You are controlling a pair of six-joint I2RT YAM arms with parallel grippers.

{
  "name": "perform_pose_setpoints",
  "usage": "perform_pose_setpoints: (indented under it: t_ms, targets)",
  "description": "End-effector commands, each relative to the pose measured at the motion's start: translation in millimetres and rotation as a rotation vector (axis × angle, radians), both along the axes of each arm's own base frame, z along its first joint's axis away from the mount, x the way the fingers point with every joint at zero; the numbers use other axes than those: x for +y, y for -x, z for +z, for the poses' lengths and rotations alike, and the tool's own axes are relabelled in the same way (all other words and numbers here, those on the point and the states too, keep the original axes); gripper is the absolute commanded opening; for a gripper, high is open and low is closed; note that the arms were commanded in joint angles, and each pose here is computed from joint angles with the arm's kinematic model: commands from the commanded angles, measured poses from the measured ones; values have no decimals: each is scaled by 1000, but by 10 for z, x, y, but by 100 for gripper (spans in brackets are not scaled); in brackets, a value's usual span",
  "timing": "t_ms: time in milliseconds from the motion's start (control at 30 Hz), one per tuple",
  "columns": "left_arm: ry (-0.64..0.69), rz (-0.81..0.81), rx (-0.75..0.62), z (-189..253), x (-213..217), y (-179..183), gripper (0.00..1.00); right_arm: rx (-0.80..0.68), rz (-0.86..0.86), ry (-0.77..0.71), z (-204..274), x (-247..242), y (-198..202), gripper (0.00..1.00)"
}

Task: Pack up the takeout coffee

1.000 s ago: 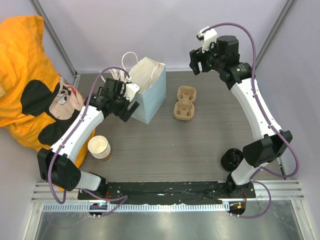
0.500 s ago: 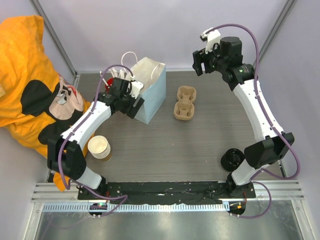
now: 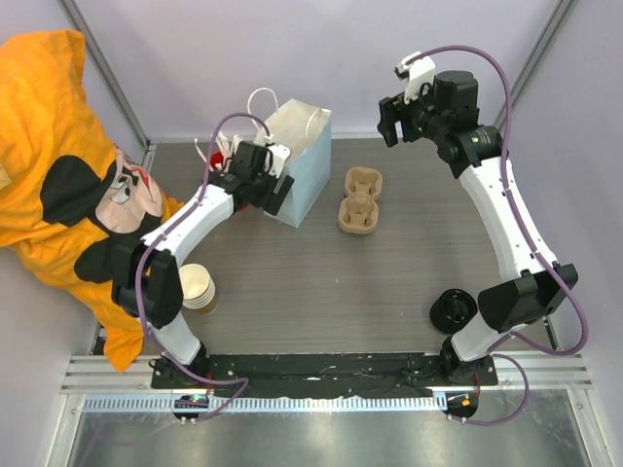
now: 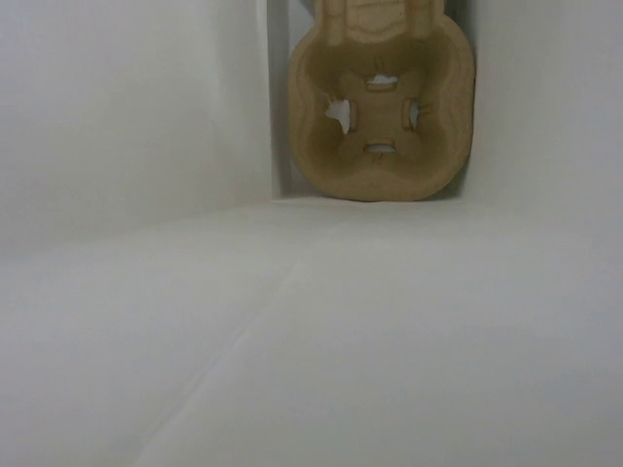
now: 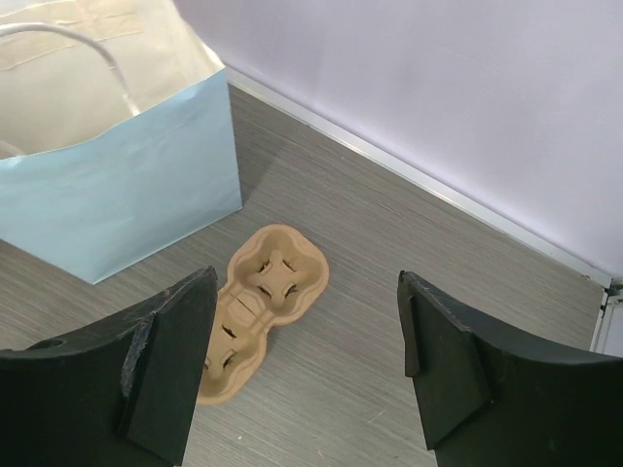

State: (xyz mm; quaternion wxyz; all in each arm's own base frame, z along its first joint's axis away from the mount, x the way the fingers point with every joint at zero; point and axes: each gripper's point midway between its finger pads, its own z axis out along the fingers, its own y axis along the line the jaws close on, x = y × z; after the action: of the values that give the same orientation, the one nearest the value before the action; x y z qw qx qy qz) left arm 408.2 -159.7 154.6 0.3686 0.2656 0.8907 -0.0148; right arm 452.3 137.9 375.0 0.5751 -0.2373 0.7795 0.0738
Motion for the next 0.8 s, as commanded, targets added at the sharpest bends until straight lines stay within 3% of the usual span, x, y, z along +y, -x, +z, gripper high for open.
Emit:
perform_pose_setpoints:
  t_ms: [0,467,767]
  targets:
    - [46,49,-133,318,-180,-385,88,-61,2,-37,255,-22,82,79]
    - [15,92,-196,292,-495,-1026,89,-64,-12,-38,252,-71,33,80]
    - [20,67,-188,343,-602,-1063,91,-75,-25,-39,299,-107,-17,80]
